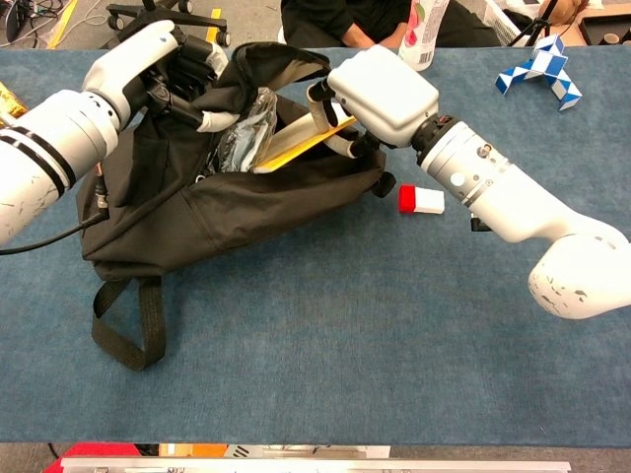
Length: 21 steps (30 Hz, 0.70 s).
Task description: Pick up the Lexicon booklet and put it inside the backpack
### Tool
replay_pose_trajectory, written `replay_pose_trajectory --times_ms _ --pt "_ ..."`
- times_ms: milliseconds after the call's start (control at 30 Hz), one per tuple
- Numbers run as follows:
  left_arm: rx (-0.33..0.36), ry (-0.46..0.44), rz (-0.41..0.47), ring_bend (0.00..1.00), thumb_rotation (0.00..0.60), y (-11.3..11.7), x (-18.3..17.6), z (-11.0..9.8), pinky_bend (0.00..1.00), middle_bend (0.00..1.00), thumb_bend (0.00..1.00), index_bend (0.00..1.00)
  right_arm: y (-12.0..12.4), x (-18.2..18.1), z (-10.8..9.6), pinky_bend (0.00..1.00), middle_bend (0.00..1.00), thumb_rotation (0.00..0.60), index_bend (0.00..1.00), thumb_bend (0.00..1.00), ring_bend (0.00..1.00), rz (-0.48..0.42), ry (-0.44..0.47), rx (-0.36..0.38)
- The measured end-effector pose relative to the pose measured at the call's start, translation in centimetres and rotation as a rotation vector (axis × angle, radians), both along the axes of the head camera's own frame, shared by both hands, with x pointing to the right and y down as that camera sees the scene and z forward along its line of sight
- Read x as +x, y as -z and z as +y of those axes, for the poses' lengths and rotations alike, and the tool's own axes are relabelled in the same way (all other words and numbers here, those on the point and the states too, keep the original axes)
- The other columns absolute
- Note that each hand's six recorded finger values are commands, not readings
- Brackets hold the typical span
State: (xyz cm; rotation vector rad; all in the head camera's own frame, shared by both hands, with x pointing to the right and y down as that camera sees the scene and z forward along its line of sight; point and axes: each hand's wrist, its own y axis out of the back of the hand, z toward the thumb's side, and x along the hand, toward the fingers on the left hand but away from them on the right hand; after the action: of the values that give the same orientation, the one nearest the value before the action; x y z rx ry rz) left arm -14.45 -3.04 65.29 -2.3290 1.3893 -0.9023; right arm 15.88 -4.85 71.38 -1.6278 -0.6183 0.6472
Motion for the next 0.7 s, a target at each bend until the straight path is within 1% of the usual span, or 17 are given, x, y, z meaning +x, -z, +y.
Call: replay_pose_trajectory --times_ms 233,533,700 --pt "-0.002 0.000 -0.007 0.75 0.600 0.0 -0.1 0.0 0.96 0.72 0.34 0.62 0.0 0.2 -0.1 0.77 0.64 0.600 0.73 0.68 0.59 -0.021 -0.002 0.001" --pt "0.002 -0.007 -0.010 0.75 0.600 0.4 0.0 0.2 0.96 0.72 0.34 0.62 -0.4 -1.3 0.5 0.77 0.64 0.600 0.73 0.68 0.59 -0.071 0.028 -0.005" --pt "-0.004 -0.006 -0.009 0.75 0.600 0.5 0.0 0.3 0.94 0.72 0.34 0.62 -0.6 -2.3 0.8 0.77 0.64 0.600 0.73 0.68 0.59 -0.111 0.038 -0.014"
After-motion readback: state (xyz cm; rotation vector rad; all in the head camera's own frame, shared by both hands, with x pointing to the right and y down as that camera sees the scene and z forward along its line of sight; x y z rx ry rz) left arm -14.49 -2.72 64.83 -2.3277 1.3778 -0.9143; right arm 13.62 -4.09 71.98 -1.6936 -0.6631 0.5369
